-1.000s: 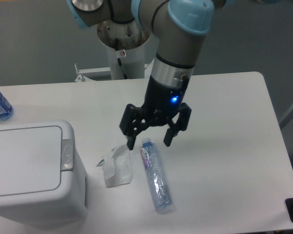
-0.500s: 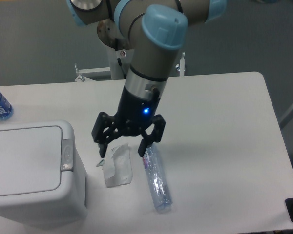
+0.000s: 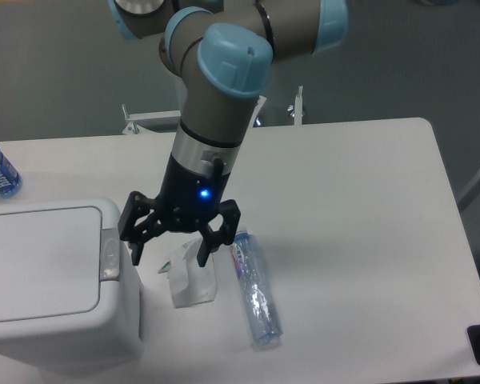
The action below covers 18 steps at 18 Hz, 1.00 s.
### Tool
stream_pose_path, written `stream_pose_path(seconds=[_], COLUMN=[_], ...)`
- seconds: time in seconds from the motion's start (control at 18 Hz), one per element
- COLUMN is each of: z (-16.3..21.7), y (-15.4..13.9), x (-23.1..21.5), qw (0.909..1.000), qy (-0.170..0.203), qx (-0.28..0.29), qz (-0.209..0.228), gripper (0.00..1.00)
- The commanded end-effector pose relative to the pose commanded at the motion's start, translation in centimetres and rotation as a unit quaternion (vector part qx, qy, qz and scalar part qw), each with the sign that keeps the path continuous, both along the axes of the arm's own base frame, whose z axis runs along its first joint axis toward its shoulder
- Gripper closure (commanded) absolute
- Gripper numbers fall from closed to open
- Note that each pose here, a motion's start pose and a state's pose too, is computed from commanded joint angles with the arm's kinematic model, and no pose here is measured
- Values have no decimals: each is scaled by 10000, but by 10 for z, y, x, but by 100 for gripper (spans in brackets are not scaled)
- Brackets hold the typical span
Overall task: Open the trash can
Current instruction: 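Lower the gripper finger onto the lid edge and push it open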
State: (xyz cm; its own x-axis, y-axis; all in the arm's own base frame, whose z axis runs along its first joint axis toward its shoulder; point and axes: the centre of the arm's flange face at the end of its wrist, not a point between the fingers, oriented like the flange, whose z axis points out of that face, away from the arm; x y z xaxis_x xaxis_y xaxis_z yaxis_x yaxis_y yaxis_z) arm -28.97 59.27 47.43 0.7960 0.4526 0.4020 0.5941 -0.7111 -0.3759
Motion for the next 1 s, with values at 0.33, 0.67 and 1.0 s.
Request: stream_pose_path(seconds=[0.33,0.67,1.0], z=[-3,-3,-3], y=[2,2,4], x=[4,5,11], qw=[10000,10000,10000], qy=[-20,-20,-15], qx=[-23,-23,-17], qz=[-31,-39,-84], gripper=[0,0,0])
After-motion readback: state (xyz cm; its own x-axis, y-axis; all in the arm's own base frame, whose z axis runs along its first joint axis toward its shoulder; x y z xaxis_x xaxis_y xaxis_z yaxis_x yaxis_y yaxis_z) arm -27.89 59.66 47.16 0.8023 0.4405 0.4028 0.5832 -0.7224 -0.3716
